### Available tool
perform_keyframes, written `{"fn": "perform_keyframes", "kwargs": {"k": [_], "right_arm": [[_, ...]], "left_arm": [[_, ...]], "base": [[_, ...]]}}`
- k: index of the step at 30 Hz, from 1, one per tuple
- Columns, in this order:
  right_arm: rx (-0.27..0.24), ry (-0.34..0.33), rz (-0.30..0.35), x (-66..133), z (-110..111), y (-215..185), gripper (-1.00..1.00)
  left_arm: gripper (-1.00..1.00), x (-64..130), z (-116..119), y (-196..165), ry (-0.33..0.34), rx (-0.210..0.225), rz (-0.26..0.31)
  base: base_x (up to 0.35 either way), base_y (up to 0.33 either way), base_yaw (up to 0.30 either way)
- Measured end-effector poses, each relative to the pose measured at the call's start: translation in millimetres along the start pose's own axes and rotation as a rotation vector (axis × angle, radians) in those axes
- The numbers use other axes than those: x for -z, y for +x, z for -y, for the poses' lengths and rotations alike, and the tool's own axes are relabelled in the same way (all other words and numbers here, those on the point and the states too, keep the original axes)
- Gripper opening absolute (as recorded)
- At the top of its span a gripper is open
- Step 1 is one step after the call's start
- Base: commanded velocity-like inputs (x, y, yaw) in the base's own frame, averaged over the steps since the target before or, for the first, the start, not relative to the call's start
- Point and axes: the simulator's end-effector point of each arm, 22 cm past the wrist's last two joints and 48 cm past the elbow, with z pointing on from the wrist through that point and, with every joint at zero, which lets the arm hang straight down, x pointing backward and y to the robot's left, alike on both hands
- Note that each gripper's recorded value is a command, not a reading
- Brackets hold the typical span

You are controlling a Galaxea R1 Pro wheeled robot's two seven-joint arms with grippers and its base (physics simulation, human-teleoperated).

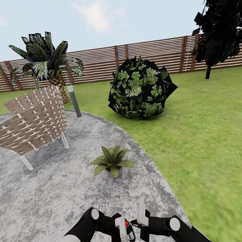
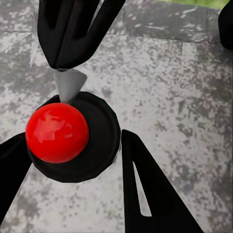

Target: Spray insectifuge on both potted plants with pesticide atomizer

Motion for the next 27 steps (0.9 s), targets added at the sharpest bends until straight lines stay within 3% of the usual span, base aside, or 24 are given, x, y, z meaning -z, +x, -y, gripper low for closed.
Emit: {"fn": "perform_keyframes", "kwargs": {"k": [19, 22, 24, 27], "right_arm": [[0.0, -0.001, -0.001, 0.0, -0.4, 0.6, -1.0], [0.0, -0.001, -0.003, 0.4, -0.3, 1.4, -1.0], [0.0, -0.003, -0.006, 0.6, -0.9, 2.8, -1.0], [0.001, -0.003, -0.011, 2.0, -0.6, 5.5, -1.0]], "left_arm": [[-1.0, 2.9, 0.3, 8.1, -0.002, 0.006, -0.006], [-1.0, 17.6, -2.4, 41.1, -0.014, 0.024, -0.053], [-1.0, 51.5, -9.0, 101.6, -0.051, 0.066, -0.134], [-1.0, 74.1, -9.3, 138.2, -0.067, 0.098, -0.183]], "base": [[0.0, 0.0, 0.0], [0.0, 0.0, 0.0], [0.0, 0.0, 0.0], [0.0, 0.0, 0.0]]}}
